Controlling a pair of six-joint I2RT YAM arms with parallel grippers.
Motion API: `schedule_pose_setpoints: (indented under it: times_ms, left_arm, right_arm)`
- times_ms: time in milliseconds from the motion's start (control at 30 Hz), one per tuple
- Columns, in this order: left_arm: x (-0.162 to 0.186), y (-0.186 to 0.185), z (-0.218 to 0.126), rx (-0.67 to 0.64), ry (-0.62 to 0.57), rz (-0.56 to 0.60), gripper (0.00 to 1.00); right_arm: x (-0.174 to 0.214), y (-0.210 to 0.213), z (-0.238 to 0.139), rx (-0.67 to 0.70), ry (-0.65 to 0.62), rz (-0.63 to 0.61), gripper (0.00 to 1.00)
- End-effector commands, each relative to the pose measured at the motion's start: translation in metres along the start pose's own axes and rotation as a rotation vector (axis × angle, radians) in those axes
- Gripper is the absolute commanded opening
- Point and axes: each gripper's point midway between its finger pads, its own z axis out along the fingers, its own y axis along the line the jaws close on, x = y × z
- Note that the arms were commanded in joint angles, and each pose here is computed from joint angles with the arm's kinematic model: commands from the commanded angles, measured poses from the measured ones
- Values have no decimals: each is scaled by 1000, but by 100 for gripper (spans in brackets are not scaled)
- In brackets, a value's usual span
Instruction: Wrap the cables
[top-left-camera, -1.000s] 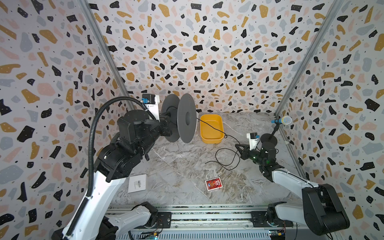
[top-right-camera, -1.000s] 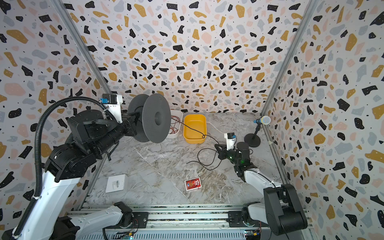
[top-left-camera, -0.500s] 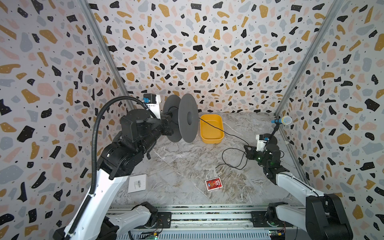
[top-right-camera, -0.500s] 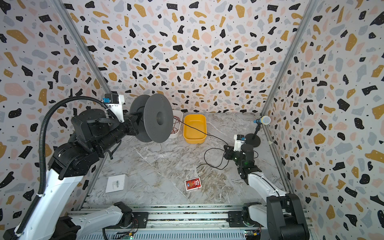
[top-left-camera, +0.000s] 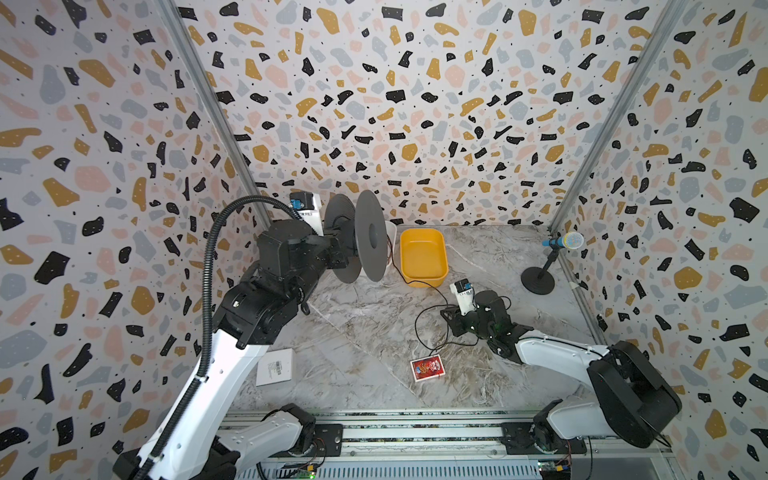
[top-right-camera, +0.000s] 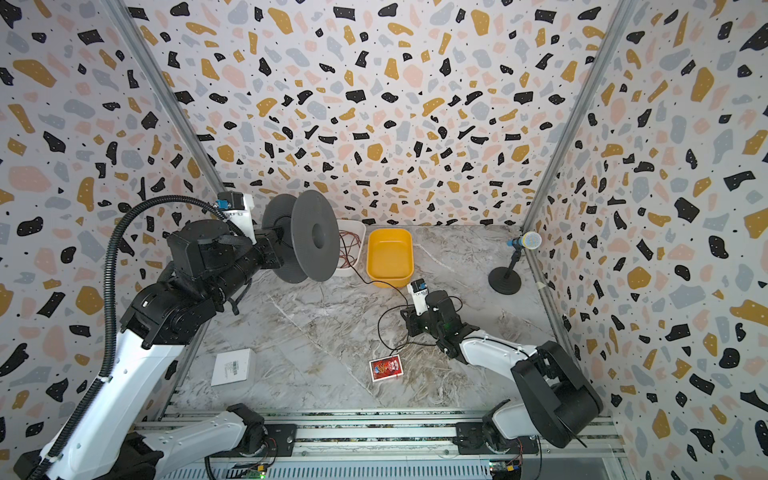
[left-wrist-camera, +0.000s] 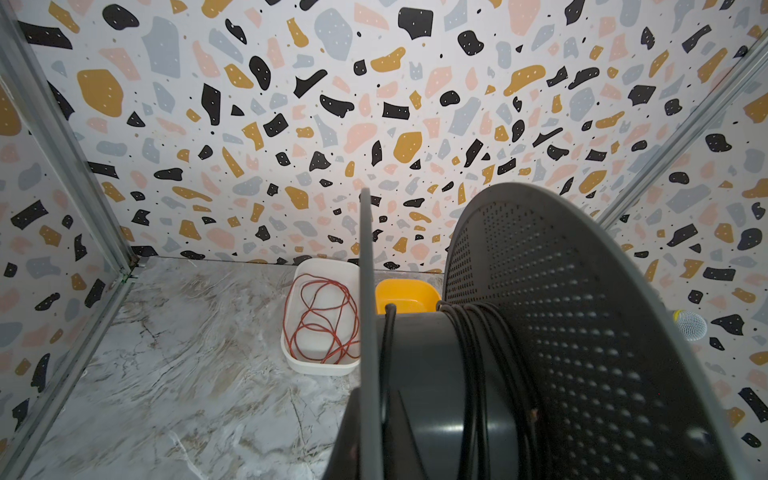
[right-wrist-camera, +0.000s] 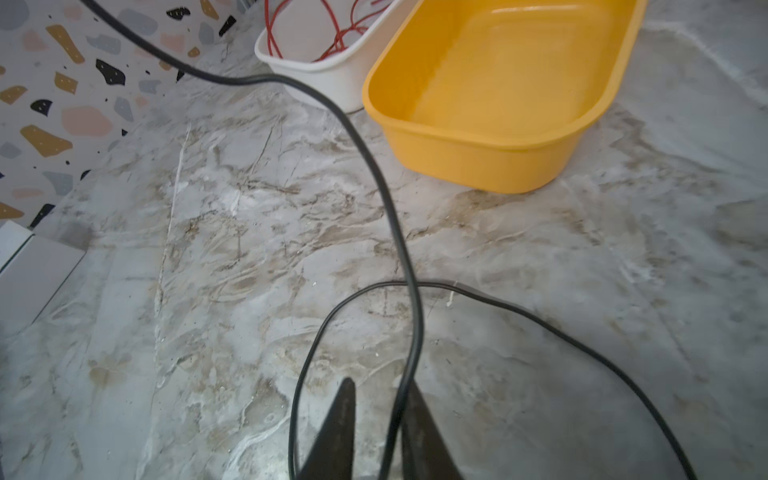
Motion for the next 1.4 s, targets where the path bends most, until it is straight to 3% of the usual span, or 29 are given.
schedule_pose_setpoints:
  times_ms: [0,100,400,667,900,1000,1200,1267,1367]
  left_arm:
    - [-35,-10,-20,68,-146,-29,0]
    - [-31,-11,-21,81,-129,-21,0]
    - [-28,-12,-31,112,-132,-28,0]
    - [-20,-18,-29,147,-108,-40,0]
    - [-20,-21,-29,164,-103,-52,0]
    - [-18,-21,-28,166,-98,-51,0]
    - [-18,-20,-29,160,-97,-46,0]
    - [-18,-19,-28,154,-94,-41,0]
    - [-16,-15,-25,131,-91,-30,0]
  right_arm:
    - [-14,11,4,-32,-12,-46,34]
    - [-23,17,5,-48,-26,-56,48]
    - [-71,60,-2,-122,-165,-173,77]
    - [-115,111,-9,-252,-398,-297,84]
    - [-142,127,14,-319,-522,-319,84]
    - [-148,132,24,-338,-545,-316,82]
    - [-146,140,46,-391,-556,-283,67]
    - [-142,145,52,-394,-550,-277,53]
    - [-133,152,58,-391,-523,-263,16]
